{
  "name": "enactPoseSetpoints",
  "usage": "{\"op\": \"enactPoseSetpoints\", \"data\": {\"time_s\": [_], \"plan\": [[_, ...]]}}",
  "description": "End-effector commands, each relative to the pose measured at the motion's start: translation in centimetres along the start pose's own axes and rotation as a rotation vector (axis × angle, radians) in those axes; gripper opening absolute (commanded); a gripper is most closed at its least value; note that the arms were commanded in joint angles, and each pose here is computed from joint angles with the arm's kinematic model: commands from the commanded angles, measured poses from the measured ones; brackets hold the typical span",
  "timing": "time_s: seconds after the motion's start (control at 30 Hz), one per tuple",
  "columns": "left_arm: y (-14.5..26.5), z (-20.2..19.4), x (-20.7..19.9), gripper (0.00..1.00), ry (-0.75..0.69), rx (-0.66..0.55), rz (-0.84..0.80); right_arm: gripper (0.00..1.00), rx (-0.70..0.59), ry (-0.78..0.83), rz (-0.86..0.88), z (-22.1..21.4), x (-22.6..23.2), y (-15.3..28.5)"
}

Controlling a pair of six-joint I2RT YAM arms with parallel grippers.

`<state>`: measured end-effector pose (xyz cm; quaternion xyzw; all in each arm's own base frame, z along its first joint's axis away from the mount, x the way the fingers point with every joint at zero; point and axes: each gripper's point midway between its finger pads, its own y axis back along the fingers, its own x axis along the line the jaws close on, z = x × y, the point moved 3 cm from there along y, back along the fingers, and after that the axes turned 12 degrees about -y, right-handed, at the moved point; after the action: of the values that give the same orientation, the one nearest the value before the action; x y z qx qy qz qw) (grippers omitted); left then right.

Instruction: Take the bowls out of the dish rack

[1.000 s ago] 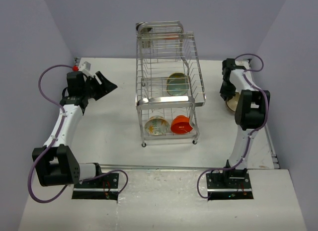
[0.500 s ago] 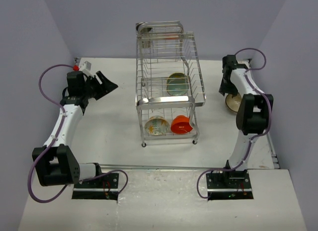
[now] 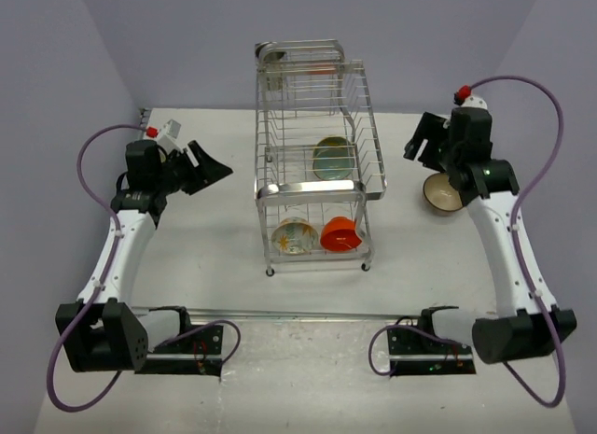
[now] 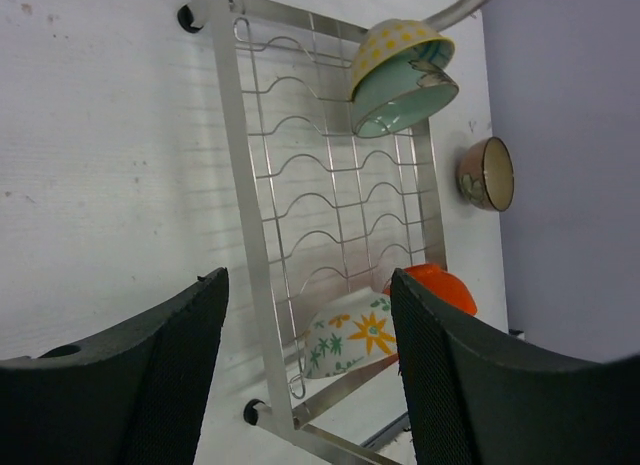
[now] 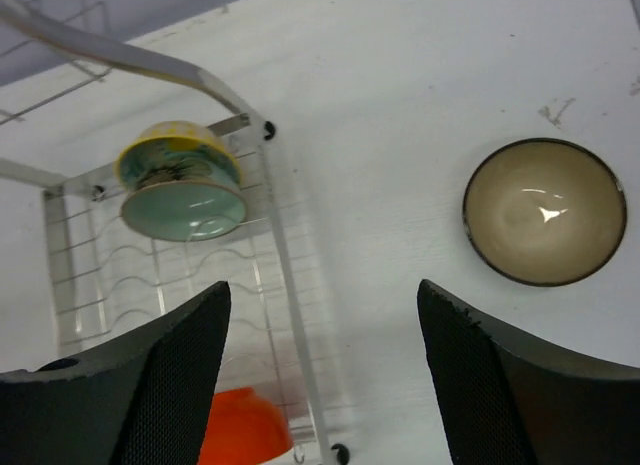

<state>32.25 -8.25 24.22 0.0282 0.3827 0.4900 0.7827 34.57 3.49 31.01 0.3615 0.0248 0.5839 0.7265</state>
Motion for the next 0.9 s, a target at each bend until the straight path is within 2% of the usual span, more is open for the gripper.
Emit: {"op": "enactPoseSetpoints", "data": {"time_s": [0.0,0.1,0.2,0.27,0.4,0.57,0.7,0.87], "plan": [[1.6,-1.4,-2.7,0.66,-0.033,0.022,-0.067,0.75,0.031,-0.068,0.230,-1.4,2.3,2.2],[1.8,-3.9,-3.8,0.65,-0.015,0.080,-0.115,0.70,0.075,-0.113,0.319,-3.5,2.2,3.9],[2.2,-6.9,-3.7,0.65,0.042,0.137,-0.162,0.69,0.176,-0.233,0.446,-7.2,2.5,5.1],[2.8,-7.5,-4.3,0.65,0.049,0.140,-0.197,0.69,0.211,-0.274,0.519,-8.6,2.7,5.9],[3.2,-8.6,-4.5,0.65,0.048,0.173,-0.219,0.69,0.363,-0.319,0.660,-11.9,3.2,7.5],[3.1,-9.5,-5.0,0.65,-0.002,0.209,-0.224,0.67,0.403,-0.290,0.645,-14.4,1.7,6.9],[2.6,-11.2,-5.2,0.64,-0.024,0.255,-0.213,0.62,0.425,-0.282,0.599,-16.1,0.1,6.2],[2.2,-12.1,-4.9,0.64,-0.022,0.272,-0.211,0.56,0.337,-0.308,0.559,-15.6,-1.0,6.3]]}}
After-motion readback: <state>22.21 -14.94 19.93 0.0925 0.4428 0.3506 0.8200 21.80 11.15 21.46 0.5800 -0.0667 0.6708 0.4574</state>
